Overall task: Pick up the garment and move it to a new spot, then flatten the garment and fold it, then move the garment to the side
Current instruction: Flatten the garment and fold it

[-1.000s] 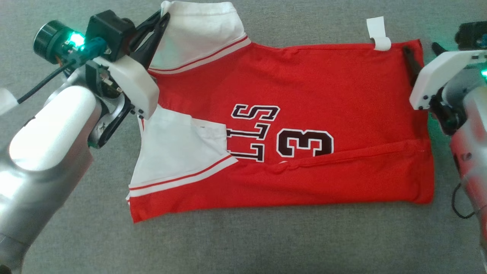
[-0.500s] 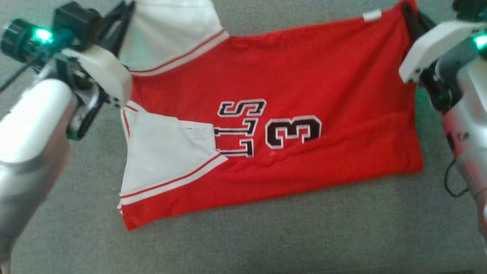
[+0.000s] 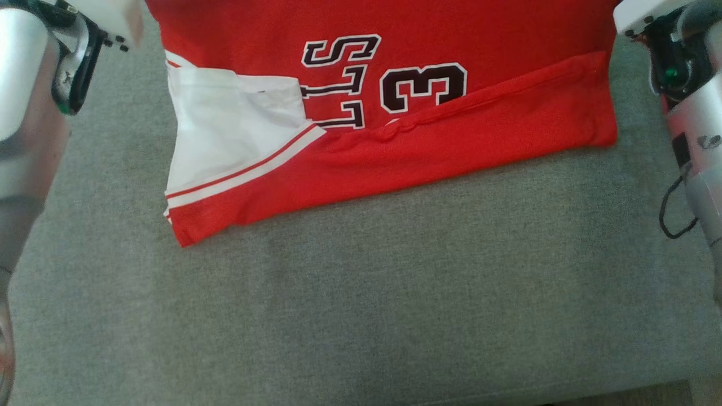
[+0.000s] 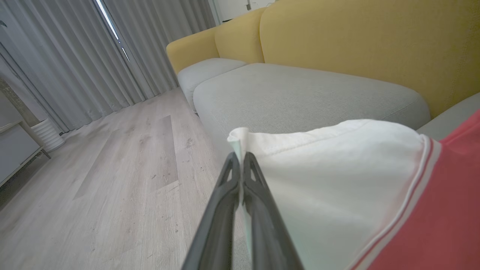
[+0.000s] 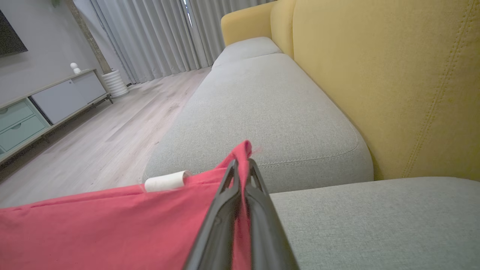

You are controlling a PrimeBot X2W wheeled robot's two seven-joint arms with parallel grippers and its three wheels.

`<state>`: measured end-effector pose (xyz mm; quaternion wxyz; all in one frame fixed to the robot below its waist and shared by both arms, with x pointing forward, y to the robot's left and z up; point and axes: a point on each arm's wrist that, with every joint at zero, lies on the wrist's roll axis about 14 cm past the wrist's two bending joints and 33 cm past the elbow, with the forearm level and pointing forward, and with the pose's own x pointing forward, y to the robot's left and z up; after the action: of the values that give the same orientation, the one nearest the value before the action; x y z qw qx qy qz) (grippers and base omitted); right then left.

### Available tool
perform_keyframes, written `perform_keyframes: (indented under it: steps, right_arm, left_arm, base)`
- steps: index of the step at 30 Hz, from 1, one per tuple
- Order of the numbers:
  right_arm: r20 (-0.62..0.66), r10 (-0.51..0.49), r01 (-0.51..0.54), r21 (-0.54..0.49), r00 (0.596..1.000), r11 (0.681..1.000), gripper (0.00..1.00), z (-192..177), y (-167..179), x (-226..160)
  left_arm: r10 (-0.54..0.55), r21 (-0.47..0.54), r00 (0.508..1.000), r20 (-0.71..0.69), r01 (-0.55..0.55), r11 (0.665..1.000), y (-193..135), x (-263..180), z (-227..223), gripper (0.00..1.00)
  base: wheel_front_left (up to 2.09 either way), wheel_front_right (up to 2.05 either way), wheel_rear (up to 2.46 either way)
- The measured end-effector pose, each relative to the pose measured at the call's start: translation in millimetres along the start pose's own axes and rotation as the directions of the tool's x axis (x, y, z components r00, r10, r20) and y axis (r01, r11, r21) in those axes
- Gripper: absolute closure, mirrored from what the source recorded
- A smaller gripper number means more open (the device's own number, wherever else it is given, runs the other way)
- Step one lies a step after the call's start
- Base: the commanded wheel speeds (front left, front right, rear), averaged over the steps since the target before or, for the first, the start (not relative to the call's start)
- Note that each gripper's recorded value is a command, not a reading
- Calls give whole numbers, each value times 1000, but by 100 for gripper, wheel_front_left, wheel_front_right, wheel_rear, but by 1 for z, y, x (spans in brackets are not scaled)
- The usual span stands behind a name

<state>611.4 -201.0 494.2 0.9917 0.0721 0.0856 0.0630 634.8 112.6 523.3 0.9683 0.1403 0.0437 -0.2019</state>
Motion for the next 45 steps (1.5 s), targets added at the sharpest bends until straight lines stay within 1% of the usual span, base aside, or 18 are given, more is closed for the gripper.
perform_keyframes:
  steps: [8, 12, 15, 17, 20, 21, 23, 28, 30, 36, 41, 45]
  right_arm:
    - [-29, 18, -16, 47, 999, 999, 100, -7, 9, -3]
    - [-92, 20, -16, 53, 996, 998, 100, -22, 7, -13]
    - [-173, 20, -13, 44, 985, 999, 100, -43, 3, -28]
    - [-222, 15, -7, 37, 975, 999, 100, -54, -2, -39]
    - [-293, 14, -8, 22, 956, 1000, 100, -65, -6, -52]
    - [-340, 22, -20, 9, 940, 1000, 100, -71, -5, -61]
    - [-387, 35, -37, 3, 921, 999, 100, -78, -3, -70]
    - [-502, 37, -58, -27, 864, 998, 100, -96, -9, -95]
    - [-527, 25, -59, -47, 849, 997, 100, -98, -15, -101]
    - [-578, 19, -75, -74, 816, 994, 100, -104, -18, -111]
    - [-605, 18, -83, -79, 796, 993, 100, -111, -19, -116]
    - [-622, 19, -82, -73, 783, 994, 100, -117, -20, -120]
  left_arm:
    - [-34, 3, 999, -12, 34, 999, -3, -15, -6, 100]
    - [-72, 0, 997, -38, 72, 997, -13, -29, -15, 100]
    - [-114, -46, 990, -86, 110, 993, -28, -48, -29, 100]
    - [-147, -72, 981, -130, 139, 988, -38, -63, -40, 100]
    - [-180, -74, 965, -189, 169, 983, -45, -87, -52, 100]
    - [-190, -80, 956, -225, 176, 981, -45, -101, -57, 100]
    - [-208, -96, 940, -269, 189, 977, -48, -115, -64, 100]
    - [-294, -143, 877, -380, 258, 955, -75, -151, -86, 100]
    - [-323, -161, 853, -409, 281, 946, -84, -162, -92, 100]
    - [-372, -191, 805, -462, 320, 928, -100, -176, -98, 100]
    - [-380, -202, 786, -488, 322, 925, -105, -181, -104, 100]
    - [-384, -206, 782, -491, 324, 923, -107, -179, -107, 100]
  base:
    - [0, 0, 0]
    - [0, 0, 0]
    - [0, 0, 0]
    - [0, 0, 0]
    - [0, 0, 0]
    - [0, 0, 0]
    - [0, 0, 0]
    - [0, 0, 0]
    - [0, 0, 0]
    - [0, 0, 0]
    - [0, 0, 0]
    - [0, 0, 0]
